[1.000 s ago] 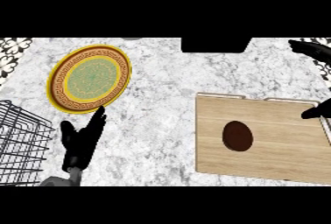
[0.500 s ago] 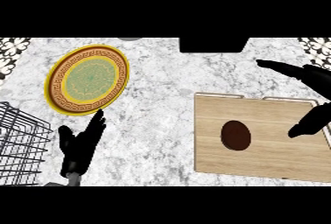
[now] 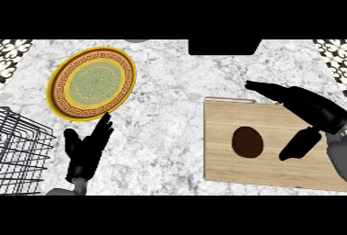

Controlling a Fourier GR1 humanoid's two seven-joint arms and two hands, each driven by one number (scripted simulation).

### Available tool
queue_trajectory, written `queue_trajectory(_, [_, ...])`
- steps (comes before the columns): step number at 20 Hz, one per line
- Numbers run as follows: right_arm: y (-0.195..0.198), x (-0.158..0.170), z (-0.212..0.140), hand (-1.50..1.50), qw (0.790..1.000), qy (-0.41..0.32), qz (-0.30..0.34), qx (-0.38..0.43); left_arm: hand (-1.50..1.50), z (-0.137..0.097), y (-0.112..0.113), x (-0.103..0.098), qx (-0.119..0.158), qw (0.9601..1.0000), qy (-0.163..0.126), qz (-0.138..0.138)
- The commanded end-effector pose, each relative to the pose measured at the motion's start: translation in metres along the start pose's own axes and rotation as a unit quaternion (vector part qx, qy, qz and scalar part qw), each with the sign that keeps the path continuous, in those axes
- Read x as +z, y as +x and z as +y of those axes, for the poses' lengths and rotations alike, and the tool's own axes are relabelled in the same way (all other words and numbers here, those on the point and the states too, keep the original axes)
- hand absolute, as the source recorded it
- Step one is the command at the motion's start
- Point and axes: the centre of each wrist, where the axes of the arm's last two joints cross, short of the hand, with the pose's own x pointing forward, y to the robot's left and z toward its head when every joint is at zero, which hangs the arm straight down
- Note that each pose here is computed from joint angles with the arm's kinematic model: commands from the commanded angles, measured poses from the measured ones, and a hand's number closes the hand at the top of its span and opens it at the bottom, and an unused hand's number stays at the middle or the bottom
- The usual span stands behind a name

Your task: Pick the cupcake from the tray and place it in the plate

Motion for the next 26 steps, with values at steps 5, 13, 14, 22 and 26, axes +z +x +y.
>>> queue_trajectory(5, [0.021, 0.003, 0.031, -1.50, 0.999, 0.028, 0.011, -0.011, 0.00, 0.011, 0.009, 0.023, 0.005, 1.0000, -0.004, 0.002])
queue_trajectory(13, [0.013, 0.007, 0.049, -1.50, 0.998, 0.032, 0.037, 0.043, 0.00, 0.008, -0.009, 0.002, 0.002, 1.0000, 0.001, 0.005])
queue_trajectory(14, [0.018, 0.000, 0.064, -1.50, 0.997, 0.031, 0.046, 0.049, 0.00, 0.003, 0.025, 0.008, -0.009, 0.9998, -0.011, 0.011])
queue_trajectory(22, [0.009, -0.010, 0.077, -1.50, 0.997, 0.031, 0.052, 0.057, 0.00, 0.023, 0.010, 0.006, -0.001, 1.0000, 0.004, 0.008])
queue_trajectory(26, [0.010, -0.028, 0.064, -1.50, 0.996, 0.048, 0.051, 0.055, 0.00, 0.015, 0.003, -0.003, 0.002, 1.0000, -0.003, 0.009])
